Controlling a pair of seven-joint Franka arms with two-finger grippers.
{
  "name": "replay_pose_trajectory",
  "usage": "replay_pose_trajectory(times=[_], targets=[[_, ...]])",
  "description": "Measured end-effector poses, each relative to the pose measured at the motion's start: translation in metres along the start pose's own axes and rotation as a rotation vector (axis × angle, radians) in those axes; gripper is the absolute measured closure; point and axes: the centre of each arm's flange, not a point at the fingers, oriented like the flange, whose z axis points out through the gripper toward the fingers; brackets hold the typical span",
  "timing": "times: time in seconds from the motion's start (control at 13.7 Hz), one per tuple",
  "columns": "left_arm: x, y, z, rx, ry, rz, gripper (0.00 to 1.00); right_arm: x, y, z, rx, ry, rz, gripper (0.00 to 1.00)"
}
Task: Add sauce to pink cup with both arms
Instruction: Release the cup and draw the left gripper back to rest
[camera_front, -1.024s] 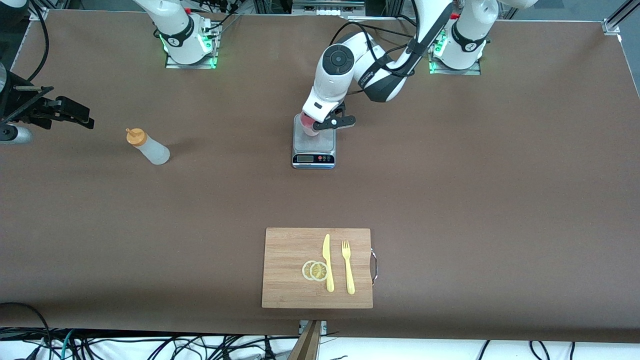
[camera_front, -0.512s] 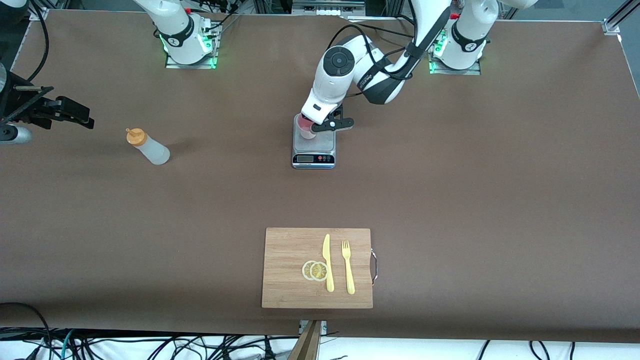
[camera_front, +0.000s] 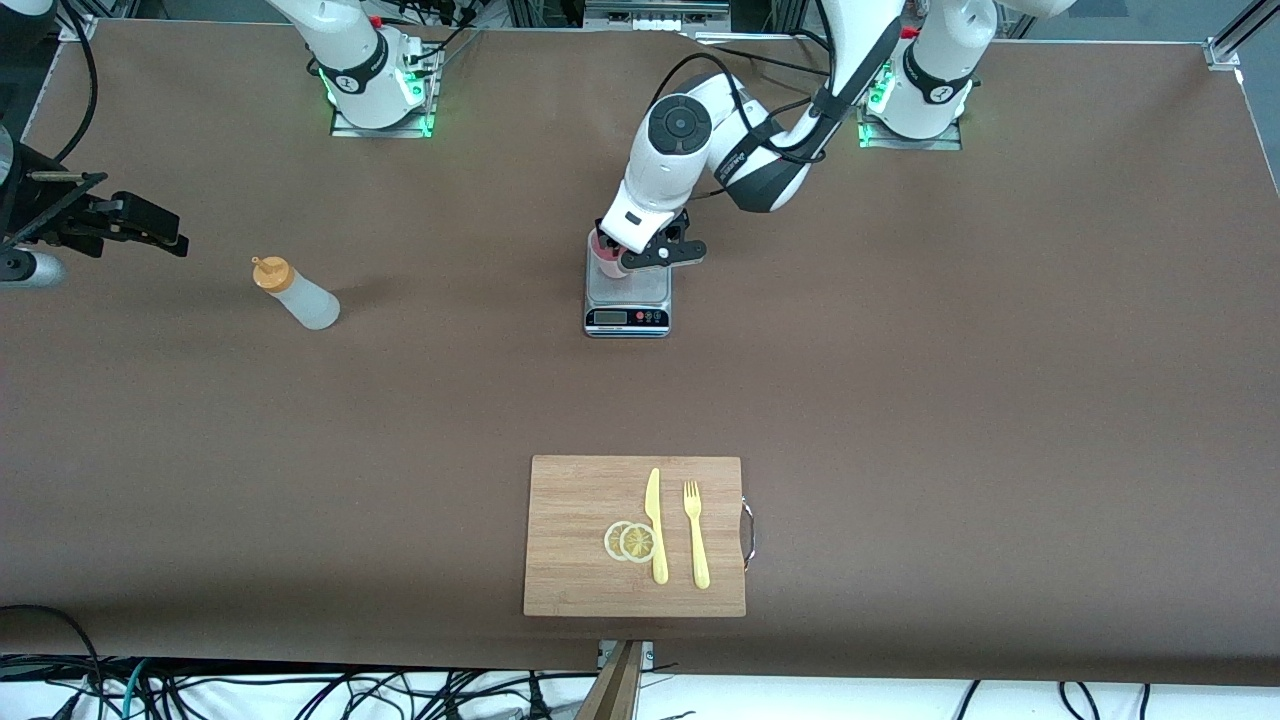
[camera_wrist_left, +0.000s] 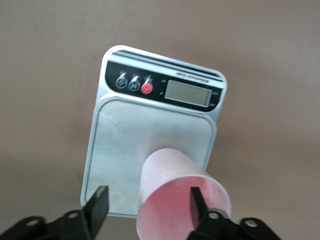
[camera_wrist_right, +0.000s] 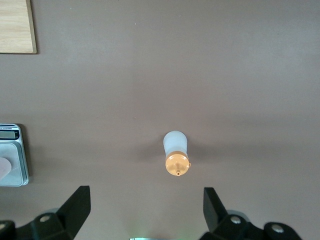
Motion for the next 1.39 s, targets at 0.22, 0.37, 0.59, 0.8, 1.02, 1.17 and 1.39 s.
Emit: replay_pose_trajectory(times=[0.22,0.37,0.59,0.8,1.02,1.17,1.39], targets=[[0.013,0.0,-0.047,0.0,-0.034,0.022,0.0,0.0,0.001,0.0,0.0,0.0,0.0,0.0],[0.032,-0.004,-0.093,0.016,-0.051,0.039,0.0,0.0,0.001,0.0,0.0,0.0,-0.002,0.0],[0.076,-0.029,-0.162,0.033,-0.05,0.063,0.0,0.0,0.001,0.0,0.0,0.001,-0.002,0.0],[0.12,-0.067,-0.208,0.034,-0.034,0.077,0.0,0.0,-0.001,-0.001,0.0,0.002,0.013,0.0],[0.16,-0.12,-0.237,0.053,-0.035,0.109,0.0,0.004,-0.009,0.008,-0.002,-0.02,0.033,0.0],[0.186,-0.162,-0.26,0.058,-0.028,0.118,0.0,0.008,-0.012,0.018,-0.004,-0.044,0.032,0.0],[0.21,-0.217,-0.302,0.046,0.012,0.107,0.0,0.01,-0.01,0.021,-0.004,-0.052,0.035,0.0]])
